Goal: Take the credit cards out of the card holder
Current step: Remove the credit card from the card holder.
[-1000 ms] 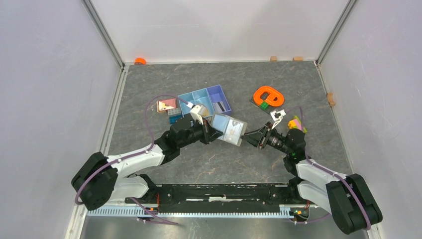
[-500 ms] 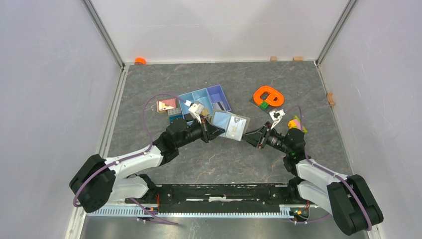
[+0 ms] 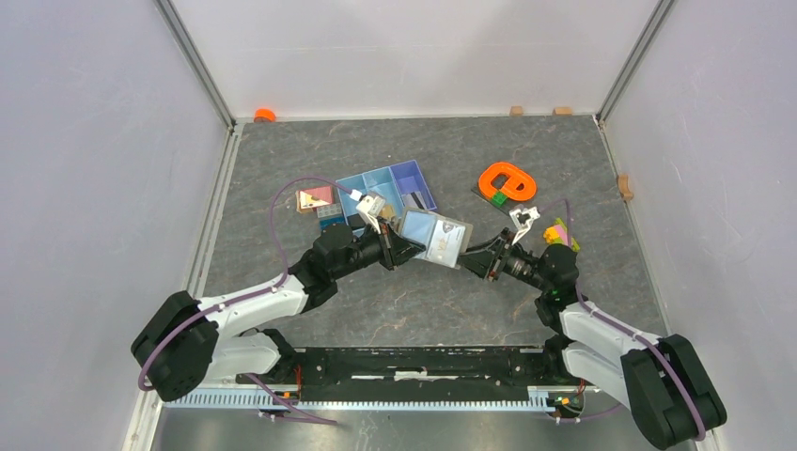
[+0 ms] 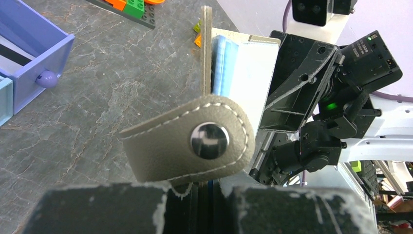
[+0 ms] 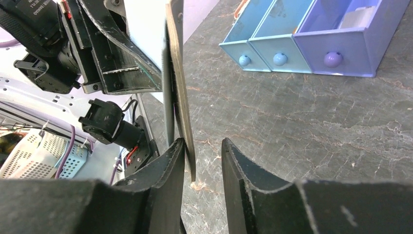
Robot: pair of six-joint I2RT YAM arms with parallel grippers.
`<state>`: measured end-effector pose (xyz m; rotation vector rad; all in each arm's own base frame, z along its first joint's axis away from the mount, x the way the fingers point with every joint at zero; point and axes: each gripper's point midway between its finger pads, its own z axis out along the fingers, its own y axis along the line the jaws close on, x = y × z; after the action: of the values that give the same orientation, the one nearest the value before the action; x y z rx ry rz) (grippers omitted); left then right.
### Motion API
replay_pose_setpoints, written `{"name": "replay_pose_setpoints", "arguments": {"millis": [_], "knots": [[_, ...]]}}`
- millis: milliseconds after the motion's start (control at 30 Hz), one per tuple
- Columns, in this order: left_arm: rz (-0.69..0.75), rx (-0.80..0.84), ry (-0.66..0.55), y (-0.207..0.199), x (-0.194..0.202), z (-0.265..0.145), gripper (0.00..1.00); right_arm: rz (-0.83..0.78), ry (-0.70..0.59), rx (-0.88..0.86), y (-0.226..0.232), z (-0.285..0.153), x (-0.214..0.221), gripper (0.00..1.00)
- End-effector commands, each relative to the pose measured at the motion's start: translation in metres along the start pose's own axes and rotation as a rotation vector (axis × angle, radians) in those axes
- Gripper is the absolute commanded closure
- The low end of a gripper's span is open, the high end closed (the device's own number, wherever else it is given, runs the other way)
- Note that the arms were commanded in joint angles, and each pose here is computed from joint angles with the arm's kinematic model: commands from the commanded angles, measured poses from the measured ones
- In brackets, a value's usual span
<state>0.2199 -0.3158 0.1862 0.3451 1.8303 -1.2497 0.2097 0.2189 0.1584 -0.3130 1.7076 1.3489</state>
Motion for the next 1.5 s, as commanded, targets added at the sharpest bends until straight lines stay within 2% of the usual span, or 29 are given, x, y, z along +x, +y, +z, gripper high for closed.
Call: {"name": "replay_pose_setpoints", "arguments": {"millis": [0,433,633,800,967,1100,1200,1267,1467], "knots": [[-0.015,0.043,-0.033,-0.011,-0.011,0.003,0.98,-0.084,-0.056,-0.065,0.018,0.002,-0.019,0.64],[-0.044,0.142,0.062,-0.023,0.004,0.019,0.98,-0.115,0.026,-0.124,0.034,0.019,-0.003,0.58],[-0.064,0.143,0.086,-0.021,0.009,0.023,0.98,-0.124,0.031,-0.140,0.039,0.020,-0.002,0.35],[-0.064,0.156,0.085,-0.024,0.009,0.023,0.98,-0.131,0.043,-0.134,0.038,0.021,0.000,0.30],[-0.069,0.176,0.102,-0.027,0.011,0.024,0.98,-0.131,0.046,-0.137,0.040,0.022,0.002,0.15],[-0.071,0.193,0.119,-0.029,0.014,0.026,0.98,-0.133,0.039,-0.133,0.040,0.022,0.001,0.09],[-0.067,0.223,0.138,-0.036,0.017,0.029,0.98,-0.129,0.037,-0.120,0.038,0.023,0.001,0.09],[-0.061,0.234,0.150,-0.039,0.020,0.030,0.98,-0.125,0.036,-0.111,0.036,0.024,0.001,0.12],[-0.034,0.263,0.178,-0.050,0.026,0.032,0.98,-0.114,0.029,-0.058,0.025,0.025,0.001,0.41]]}}
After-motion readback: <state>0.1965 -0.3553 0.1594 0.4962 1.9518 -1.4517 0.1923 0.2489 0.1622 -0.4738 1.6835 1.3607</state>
